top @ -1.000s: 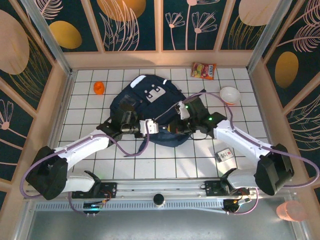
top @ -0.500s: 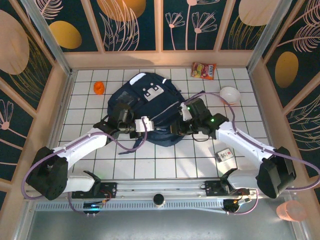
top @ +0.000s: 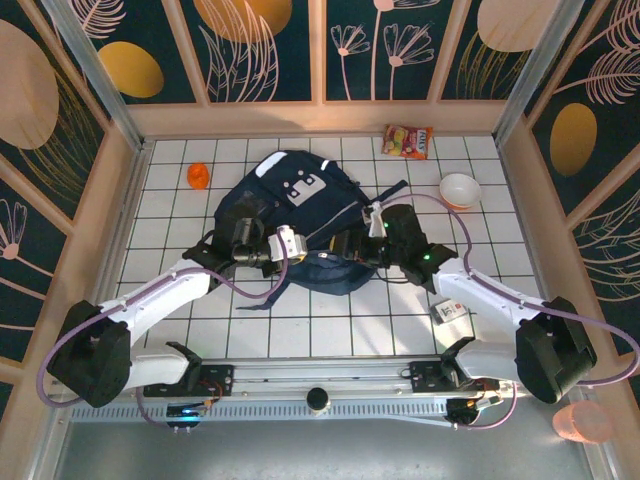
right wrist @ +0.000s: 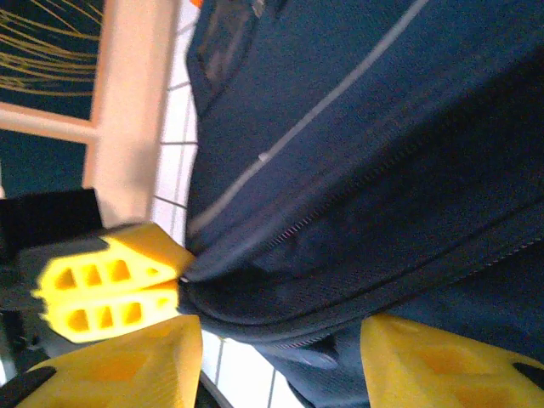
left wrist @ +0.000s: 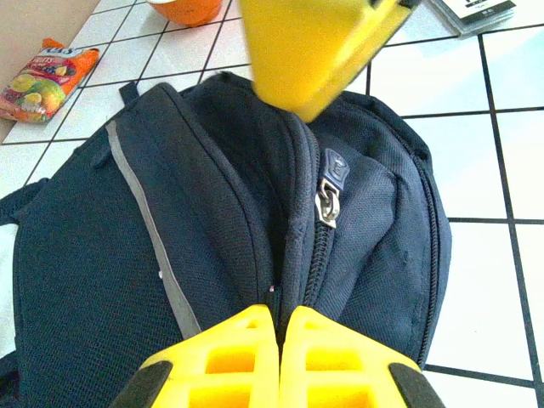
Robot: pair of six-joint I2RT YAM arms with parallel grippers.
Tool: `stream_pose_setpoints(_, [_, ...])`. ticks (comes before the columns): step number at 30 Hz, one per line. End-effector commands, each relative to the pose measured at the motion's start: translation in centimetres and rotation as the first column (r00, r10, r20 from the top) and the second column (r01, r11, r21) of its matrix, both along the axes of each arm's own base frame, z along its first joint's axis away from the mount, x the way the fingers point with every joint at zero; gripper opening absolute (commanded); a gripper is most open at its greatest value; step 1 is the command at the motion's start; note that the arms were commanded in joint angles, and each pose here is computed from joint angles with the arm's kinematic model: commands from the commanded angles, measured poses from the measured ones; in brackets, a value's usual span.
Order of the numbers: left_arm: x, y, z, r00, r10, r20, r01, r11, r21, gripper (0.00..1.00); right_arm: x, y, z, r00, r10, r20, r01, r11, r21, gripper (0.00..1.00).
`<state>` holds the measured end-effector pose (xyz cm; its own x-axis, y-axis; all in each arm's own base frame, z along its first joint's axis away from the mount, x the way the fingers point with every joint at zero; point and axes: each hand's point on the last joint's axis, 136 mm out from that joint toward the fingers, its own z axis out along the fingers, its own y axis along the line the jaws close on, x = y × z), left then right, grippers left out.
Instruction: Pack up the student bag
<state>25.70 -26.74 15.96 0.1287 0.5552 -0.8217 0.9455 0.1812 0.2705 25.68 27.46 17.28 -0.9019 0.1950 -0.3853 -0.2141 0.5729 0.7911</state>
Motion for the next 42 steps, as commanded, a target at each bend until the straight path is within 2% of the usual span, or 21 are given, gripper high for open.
stream_pose_setpoints(1, [-0.8, -1.0, 2.1, 0.998, -0.066, 0.025, 0.067, 0.995, -0.079, 0.0, 2.0, -0.2, 2.4, 0.996, -0.088, 0.027, 0.085, 0.992, 0.092, 0.52])
stream_pose_setpoints(6, [-1.5, -1.6, 3.7, 0.993, -0.11, 0.037, 0.114, 0.982, -0.148, 0.0, 3.3, -0.5, 1.7, 0.988, -0.146, -0.041, 0.149, 0.984, 0.093, 0.53])
stream_pose_setpoints(10, [-1.9, -2.0, 3.9, 0.99, -0.135, 0.043, 0.14, 0.977, -0.159, 0.0, 4.0, -0.3, 1.7, 0.98, -0.185, -0.072, 0.193, 0.973, 0.129, 0.53])
stream_pose_setpoints(11, [-2.0, -2.0, 3.8, 0.99, -0.138, 0.04, 0.143, 0.977, -0.157, 0.0, 4.2, -0.2, 1.8, 0.978, -0.193, -0.079, 0.203, 0.969, 0.142, 0.51])
stream_pose_setpoints(13, [-1.8, -2.0, 3.5, 0.991, -0.131, 0.035, 0.135, 0.98, -0.148, 0.0, 4.5, -0.2, 2.1, 0.975, -0.211, -0.076, 0.22, 0.964, 0.152, 0.32])
stream_pose_setpoints(15, [-1.4, -1.8, 3.3, 0.995, -0.101, 0.023, 0.103, 0.985, -0.137, 0.17, 4.6, -0.1, 2.8, 0.976, -0.212, -0.054, 0.218, 0.962, 0.163, 0.11])
stream_pose_setpoints(16, [-1.2, -1.7, 3.2, 0.996, -0.089, 0.016, 0.09, 0.987, -0.13, 0.25, 4.6, -0.1, 3.2, 0.977, -0.208, -0.04, 0.212, 0.963, 0.167, 0.03])
stream_pose_setpoints(17, [-1.2, -1.7, 3.2, 0.996, -0.084, 0.007, 0.085, 0.989, -0.118, 0.33, 4.5, -0.1, 3.6, 0.979, -0.202, -0.028, 0.203, 0.964, 0.17, 0.0])
stream_pose_setpoints(18, [-1.2, -1.6, 3.3, 0.997, -0.082, -0.008, 0.081, 0.991, -0.109, 0.43, 4.4, 0.0, 4.2, 0.982, -0.19, -0.011, 0.189, 0.966, 0.175, 0.0])
stream_pose_setpoints(20, [-0.8, -1.5, 3.8, 0.998, -0.06, -0.02, 0.058, 0.993, -0.105, 0.57, 4.1, 0.3, 5.3, 0.985, -0.173, 0.02, 0.166, 0.969, 0.181, 0.0])
stream_pose_setpoints(24, [0.2, -1.4, 3.9, 1.0, -0.006, -0.006, 0.006, 0.995, -0.103, 0.68, 3.5, 1.1, 7.7, 0.988, -0.129, 0.087, 0.11, 0.973, 0.201, 0.0])
stream_pose_setpoints(27, [0.5, -1.7, 3.2, 1.0, -0.012, -0.006, 0.012, 0.997, -0.083, 0.76, 3.3, 1.8, 9.0, 0.988, -0.1, 0.117, 0.073, 0.973, 0.217, 0.0])
stream_pose_setpoints(31, [1.1, -2.2, 2.7, 1.0, -0.01, 0.001, 0.011, 0.998, -0.056, 0.79, 3.2, 2.4, 9.8, 0.988, -0.078, 0.133, 0.046, 0.973, 0.225, 0.0])
stream_pose_setpoints(32, [1.6, -2.3, 2.6, 1.0, 0.004, 0.009, -0.003, 0.998, -0.056, 0.78, 3.2, 2.4, 9.9, 0.988, -0.074, 0.134, 0.042, 0.973, 0.227, 0.0])
stream_pose_setpoints(35, [2.5, -2.6, 2.6, 0.999, 0.032, 0.023, -0.031, 0.998, -0.064, 0.64, 2.9, 2.6, 9.9, 0.99, -0.061, 0.129, 0.03, 0.973, 0.228, 0.0])
stream_pose_setpoints(37, [2.9, -2.6, 2.3, 0.999, 0.044, 0.013, -0.043, 0.998, -0.056, 0.47, 2.7, 2.5, 9.9, 0.99, -0.054, 0.132, 0.023, 0.975, 0.223, 0.0])
stream_pose_setpoints(39, [2.9, -2.5, 2.2, 0.999, 0.043, 0.008, -0.042, 0.998, -0.046, 0.22, 2.5, 2.1, 9.9, 0.987, -0.056, 0.153, 0.025, 0.981, 0.194, 0.02])
stream_pose_setpoints(40, [2.7, -2.5, 2.3, 0.999, 0.039, 0.007, -0.039, 0.998, -0.046, 0.11, 2.5, 1.6, 9.9, 0.984, -0.066, 0.168, 0.037, 0.985, 0.166, 0.11])
stream_pose_setpoints(41, [2.5, -2.4, 2.4, 0.999, 0.037, 0.006, -0.036, 0.998, -0.052, 0.01, 2.5, 0.9, 9.6, 0.977, -0.079, 0.198, 0.056, 0.992, 0.116, 0.25])
stream_pose_setpoints(42, [2.2, -2.4, 2.6, 0.999, 0.033, 0.001, -0.033, 0.998, -0.06, 0.0, 2.6, -0.1, 8.9, 0.969, -0.099, 0.225, 0.089, 0.995, 0.055, 0.34])
